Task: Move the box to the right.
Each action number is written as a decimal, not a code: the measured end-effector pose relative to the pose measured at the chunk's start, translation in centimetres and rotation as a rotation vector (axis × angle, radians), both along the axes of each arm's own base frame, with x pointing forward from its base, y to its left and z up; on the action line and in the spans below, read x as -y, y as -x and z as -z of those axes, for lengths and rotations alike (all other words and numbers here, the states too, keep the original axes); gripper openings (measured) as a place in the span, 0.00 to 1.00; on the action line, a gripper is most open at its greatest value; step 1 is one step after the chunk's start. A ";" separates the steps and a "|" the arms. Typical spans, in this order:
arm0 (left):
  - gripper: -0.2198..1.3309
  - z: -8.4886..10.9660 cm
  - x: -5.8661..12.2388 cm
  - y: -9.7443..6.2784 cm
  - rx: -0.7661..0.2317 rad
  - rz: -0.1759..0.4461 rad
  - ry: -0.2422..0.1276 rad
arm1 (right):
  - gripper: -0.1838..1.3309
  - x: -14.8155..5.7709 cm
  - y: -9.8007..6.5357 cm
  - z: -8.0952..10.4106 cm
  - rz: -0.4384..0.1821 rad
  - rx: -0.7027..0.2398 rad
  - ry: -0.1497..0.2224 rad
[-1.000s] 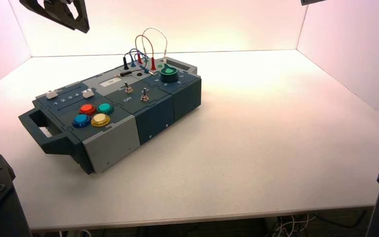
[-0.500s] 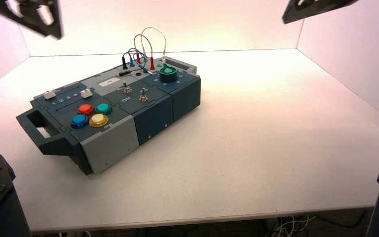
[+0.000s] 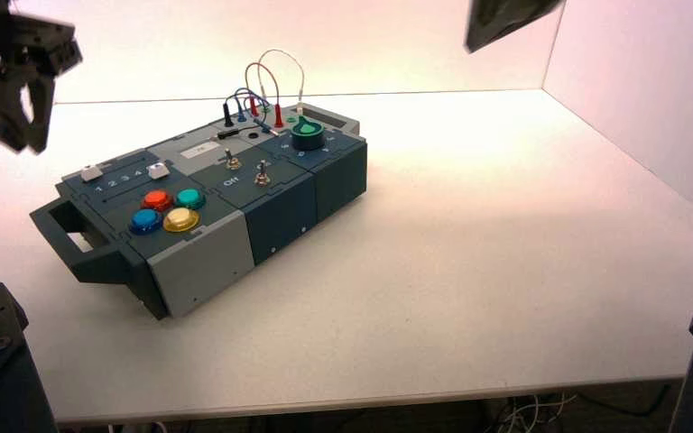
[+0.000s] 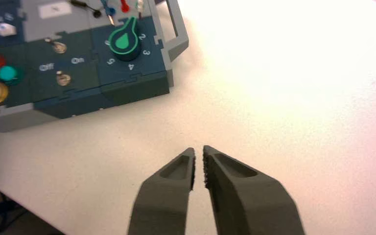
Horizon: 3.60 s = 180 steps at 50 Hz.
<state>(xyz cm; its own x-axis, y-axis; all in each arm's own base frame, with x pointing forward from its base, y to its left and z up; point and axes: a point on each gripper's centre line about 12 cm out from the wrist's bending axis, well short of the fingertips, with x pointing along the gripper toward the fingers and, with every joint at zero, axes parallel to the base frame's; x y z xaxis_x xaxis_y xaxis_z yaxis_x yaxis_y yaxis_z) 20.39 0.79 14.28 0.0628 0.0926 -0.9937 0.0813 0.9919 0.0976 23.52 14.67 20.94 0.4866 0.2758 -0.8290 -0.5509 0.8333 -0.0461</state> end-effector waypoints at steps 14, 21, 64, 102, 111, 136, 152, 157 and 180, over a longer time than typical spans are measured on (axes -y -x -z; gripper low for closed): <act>0.22 1.1 -2.0 0.1 -0.051 -0.095 -0.002 | 0.03 -2.8 -5.0 5.5 -0.003 -0.154 0.113; 0.13 1.8 -2.7 0.2 -0.083 -0.127 0.001 | 0.03 -2.8 -6.7 7.7 0.016 -0.202 0.147; 0.10 8.3 -2.5 -4.7 -0.354 -0.076 0.035 | 0.03 -3.4 -7.8 8.8 0.012 -0.221 0.162; 0.10 9.6 1.5 -10.2 -0.405 0.051 0.037 | 0.03 -0.9 -8.9 10.7 0.146 -0.307 0.131; 0.10 10.0 1.9 -12.8 -0.362 0.084 0.044 | 0.03 -0.4 -8.8 11.7 0.212 -0.321 0.082; 0.10 10.5 6.9 -13.2 -0.356 0.223 0.037 | 0.03 0.0 -7.7 13.4 0.252 -0.330 0.042; 0.10 10.0 8.1 -14.5 -0.335 0.230 0.052 | 0.03 0.3 -8.5 12.7 0.269 -0.344 0.043; 0.10 9.8 9.1 -15.4 -0.316 0.241 0.060 | 0.03 1.1 -8.9 12.4 0.293 -0.345 0.039; 0.10 9.5 13.5 -17.7 -0.298 0.315 0.070 | 0.03 3.1 -9.4 11.2 0.348 -0.340 0.025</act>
